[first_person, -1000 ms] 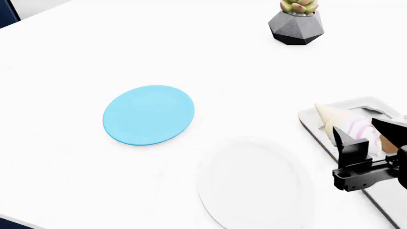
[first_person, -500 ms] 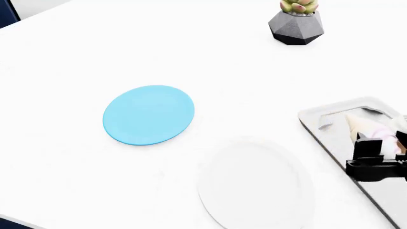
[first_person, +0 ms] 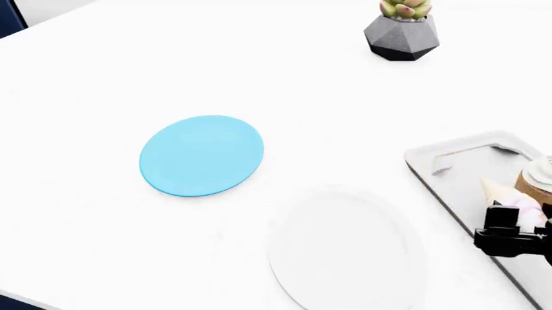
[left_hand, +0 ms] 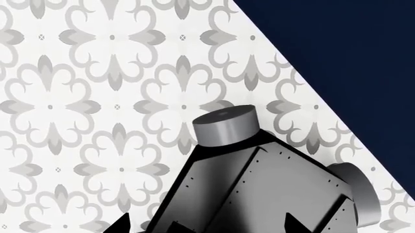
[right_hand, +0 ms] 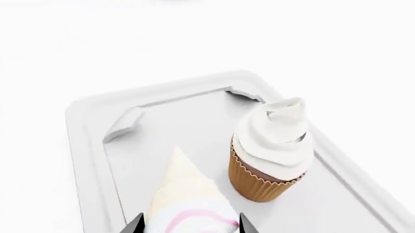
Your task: Move the dessert items from the plate to the tray.
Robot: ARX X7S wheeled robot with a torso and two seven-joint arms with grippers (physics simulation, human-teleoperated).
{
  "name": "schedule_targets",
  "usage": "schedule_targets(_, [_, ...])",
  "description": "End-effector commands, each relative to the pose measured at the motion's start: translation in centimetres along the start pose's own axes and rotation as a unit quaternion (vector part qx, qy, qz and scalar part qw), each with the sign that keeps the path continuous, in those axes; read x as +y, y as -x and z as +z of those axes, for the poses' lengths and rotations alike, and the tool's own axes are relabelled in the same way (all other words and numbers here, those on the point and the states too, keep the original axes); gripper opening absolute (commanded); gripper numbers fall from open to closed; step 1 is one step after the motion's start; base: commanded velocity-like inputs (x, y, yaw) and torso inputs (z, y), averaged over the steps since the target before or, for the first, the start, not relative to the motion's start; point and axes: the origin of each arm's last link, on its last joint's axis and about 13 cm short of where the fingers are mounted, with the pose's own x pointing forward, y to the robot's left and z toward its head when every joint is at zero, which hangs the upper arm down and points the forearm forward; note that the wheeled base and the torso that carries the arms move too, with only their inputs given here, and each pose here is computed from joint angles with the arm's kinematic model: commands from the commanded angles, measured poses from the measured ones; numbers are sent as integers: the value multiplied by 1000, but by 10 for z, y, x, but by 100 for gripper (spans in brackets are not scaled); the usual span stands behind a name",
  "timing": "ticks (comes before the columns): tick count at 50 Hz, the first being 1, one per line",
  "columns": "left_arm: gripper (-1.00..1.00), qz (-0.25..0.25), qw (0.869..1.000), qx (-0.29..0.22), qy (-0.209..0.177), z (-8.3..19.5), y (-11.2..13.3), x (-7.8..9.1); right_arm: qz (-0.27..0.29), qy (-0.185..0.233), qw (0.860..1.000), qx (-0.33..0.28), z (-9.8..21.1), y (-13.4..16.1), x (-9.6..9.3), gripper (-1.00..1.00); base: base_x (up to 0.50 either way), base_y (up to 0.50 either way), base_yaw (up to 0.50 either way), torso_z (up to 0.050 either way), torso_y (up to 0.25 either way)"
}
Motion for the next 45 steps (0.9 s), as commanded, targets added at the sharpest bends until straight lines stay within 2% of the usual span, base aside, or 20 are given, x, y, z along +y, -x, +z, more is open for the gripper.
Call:
schedule_targets(1, [100, 0, 1000, -1, 0, -1, 0, 0, -20, 1, 1000, -9, 2, -11, -12, -100, 0, 0, 0, 0, 0])
schedule_targets(12, [100, 1, 1000, -1, -1, -1, 0, 1, -24, -7, 1000, -3, -7, -17, -17, -100, 0, 0, 0, 0, 0])
schedule_targets(15, [100, 1, 1000, -2, 0, -1, 0, 1, -9, -12, 1000, 7, -12, -18, -17, -100, 0, 0, 0, 0, 0])
schedule_targets(16, [100, 1, 1000, -2, 0, -1, 0, 1, -5, -12, 1000, 11, -15, -18, -16, 100, 0, 0, 0, 0, 0])
schedule_targets(30, [100, 0, 1000, -8, 3, 0, 0, 2, 8, -15, 1000, 3, -13, -19, -17, 100, 0, 0, 0, 0, 0])
schedule_targets(39, [100, -1, 1000, -8, 4, 0, 0, 2, -19, -18, 998, -55, 32, -9, -23, 100, 0, 0, 0, 0, 0])
schedule_targets(45, [100, 0, 1000, -9, 7, -1, 0, 2, -18, -12, 997, -74, 48, 0, -24, 100, 0, 0, 0, 0, 0])
